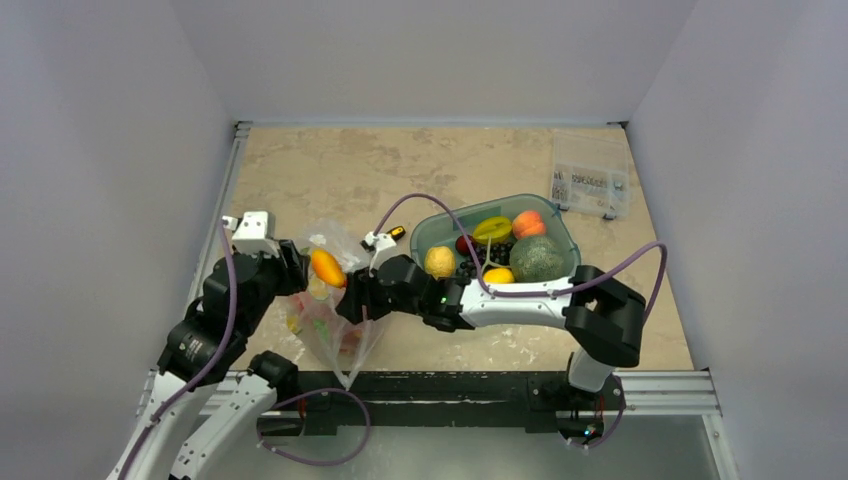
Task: Take the fake fruits out of the plastic bag
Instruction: Adjust the plastic bag at the center of the board.
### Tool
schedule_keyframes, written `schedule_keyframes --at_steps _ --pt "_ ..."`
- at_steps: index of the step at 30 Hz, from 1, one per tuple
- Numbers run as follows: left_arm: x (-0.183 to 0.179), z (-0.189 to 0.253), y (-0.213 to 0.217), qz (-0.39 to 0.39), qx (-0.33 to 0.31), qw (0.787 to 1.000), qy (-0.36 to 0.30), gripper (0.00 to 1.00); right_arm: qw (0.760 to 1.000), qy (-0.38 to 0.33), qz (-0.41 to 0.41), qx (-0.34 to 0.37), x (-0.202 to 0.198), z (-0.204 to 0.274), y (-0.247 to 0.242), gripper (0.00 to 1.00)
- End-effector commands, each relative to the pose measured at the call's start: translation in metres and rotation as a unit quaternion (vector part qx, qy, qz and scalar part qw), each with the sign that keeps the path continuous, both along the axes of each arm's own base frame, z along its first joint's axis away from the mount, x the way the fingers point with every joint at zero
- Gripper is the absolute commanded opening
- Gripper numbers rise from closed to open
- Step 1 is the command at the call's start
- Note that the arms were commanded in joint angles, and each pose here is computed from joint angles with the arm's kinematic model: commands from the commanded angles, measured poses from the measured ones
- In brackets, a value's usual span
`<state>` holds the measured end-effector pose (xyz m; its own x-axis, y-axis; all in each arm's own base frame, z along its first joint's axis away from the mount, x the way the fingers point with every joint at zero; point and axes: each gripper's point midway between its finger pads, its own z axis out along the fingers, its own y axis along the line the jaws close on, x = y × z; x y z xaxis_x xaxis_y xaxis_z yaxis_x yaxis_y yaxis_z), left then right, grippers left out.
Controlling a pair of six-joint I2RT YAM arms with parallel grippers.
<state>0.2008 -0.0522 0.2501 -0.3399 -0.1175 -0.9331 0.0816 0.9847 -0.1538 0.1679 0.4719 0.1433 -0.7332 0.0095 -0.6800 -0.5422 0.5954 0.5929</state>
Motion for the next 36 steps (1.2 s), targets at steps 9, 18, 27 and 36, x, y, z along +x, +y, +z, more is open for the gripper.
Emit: schedule_keyframes --at_steps 9,18,27,36 --pt "-0.087 -0.04 0.015 0.131 -0.183 0.955 0.193 0.94 0.978 -0.024 0.152 0.138 -0.058 0.055 0.018 0.37" --pt "-0.08 -0.073 -0.004 0.152 -0.222 0.93 0.251 0.99 0.984 -0.028 0.111 0.135 -0.049 0.064 0.002 0.34" --pt "-0.06 -0.08 -0.015 0.098 -0.168 0.95 0.242 0.41 0.993 -0.027 0.032 0.11 -0.027 0.075 -0.014 0.36" --pt "-0.087 -0.088 -0.04 -0.032 -0.092 0.931 0.352 0.0 0.997 0.006 -0.066 0.044 0.012 0.051 -0.001 0.36"
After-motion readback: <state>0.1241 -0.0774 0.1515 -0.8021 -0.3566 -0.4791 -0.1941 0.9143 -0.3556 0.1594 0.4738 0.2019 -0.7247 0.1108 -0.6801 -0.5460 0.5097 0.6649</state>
